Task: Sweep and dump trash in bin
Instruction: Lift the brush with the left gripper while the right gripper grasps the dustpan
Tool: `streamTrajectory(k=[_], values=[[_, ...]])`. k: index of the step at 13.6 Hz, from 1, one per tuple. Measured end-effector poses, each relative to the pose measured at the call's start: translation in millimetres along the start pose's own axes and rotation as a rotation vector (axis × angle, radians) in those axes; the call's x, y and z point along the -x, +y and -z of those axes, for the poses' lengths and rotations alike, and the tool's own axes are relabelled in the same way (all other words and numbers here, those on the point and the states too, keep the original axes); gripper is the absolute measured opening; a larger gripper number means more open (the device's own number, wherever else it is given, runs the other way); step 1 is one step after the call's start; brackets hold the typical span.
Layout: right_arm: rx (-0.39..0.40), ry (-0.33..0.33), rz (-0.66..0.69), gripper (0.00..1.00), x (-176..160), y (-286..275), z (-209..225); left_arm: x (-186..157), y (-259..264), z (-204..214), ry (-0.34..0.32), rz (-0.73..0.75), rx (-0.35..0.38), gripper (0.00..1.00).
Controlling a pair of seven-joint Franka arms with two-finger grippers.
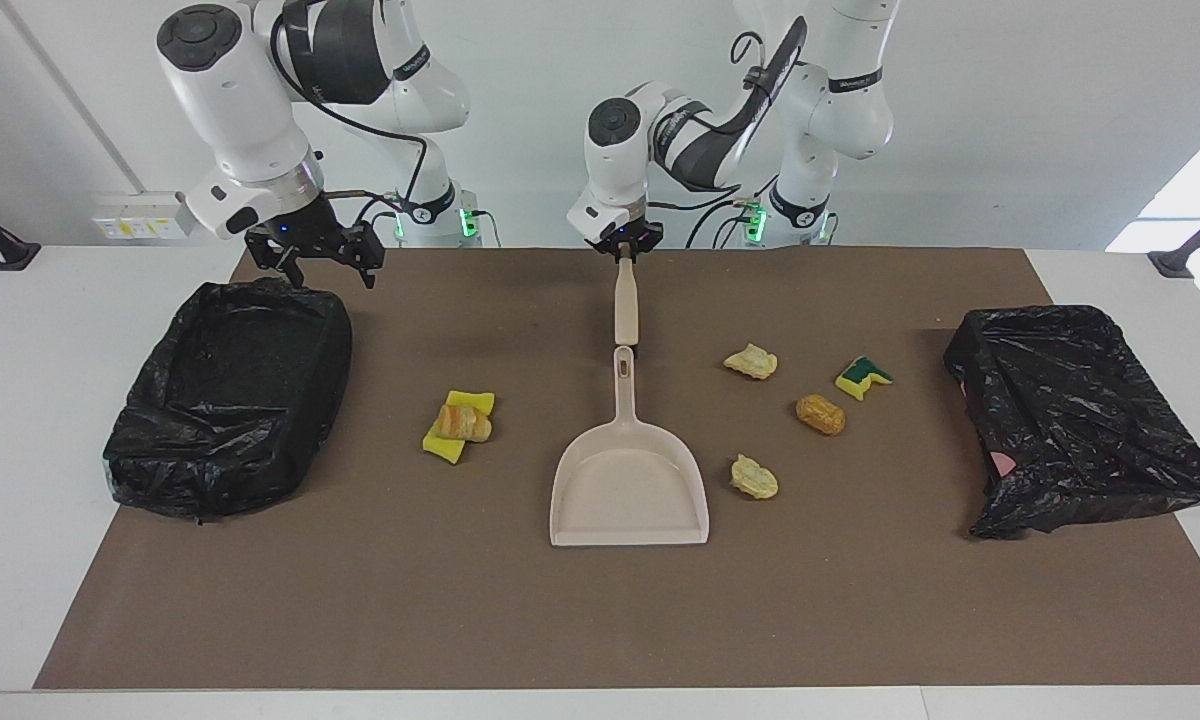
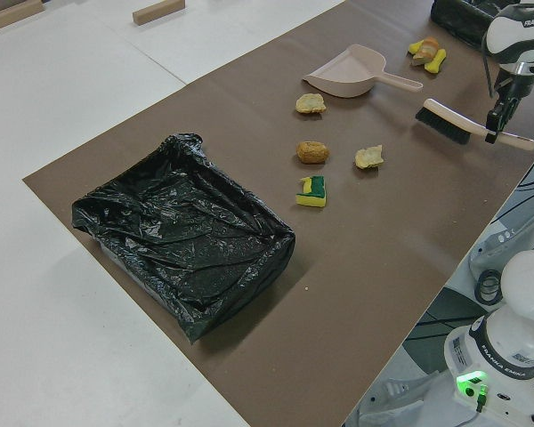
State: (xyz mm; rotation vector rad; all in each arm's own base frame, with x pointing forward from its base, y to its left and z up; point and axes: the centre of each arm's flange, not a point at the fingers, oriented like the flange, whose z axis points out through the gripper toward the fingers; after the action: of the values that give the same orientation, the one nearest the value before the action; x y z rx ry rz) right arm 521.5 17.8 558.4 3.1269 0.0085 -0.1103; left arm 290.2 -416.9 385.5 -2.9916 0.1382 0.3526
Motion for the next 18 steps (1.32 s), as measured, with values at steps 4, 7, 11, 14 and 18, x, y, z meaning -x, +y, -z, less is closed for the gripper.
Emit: streamTrajectory(k=[4, 7, 11, 14, 18], values=[[0.003, 0.029, -0.004, 1.0, -3, -46, 7, -39, -56, 36, -0.012, 0.097, -0.077, 0.26], [-0.008, 0.054, -0.07, 1.0, -20, -113, 3, -73, -107, 56, -0.008, 0.198, -0.091, 0.26], [-0.061, 0.081, -0.162, 1.0, -58, -202, -42, -115, -191, 54, -0.022, 0.339, -0.121, 0.26], [-0.12, 0.091, -0.214, 1.0, -73, -264, -93, -140, -260, 45, -0.046, 0.336, -0.143, 0.26], [-0.108, 0.075, -0.163, 1.0, -57, -337, -145, -134, -316, 11, -0.069, 0.366, -0.242, 0.26]])
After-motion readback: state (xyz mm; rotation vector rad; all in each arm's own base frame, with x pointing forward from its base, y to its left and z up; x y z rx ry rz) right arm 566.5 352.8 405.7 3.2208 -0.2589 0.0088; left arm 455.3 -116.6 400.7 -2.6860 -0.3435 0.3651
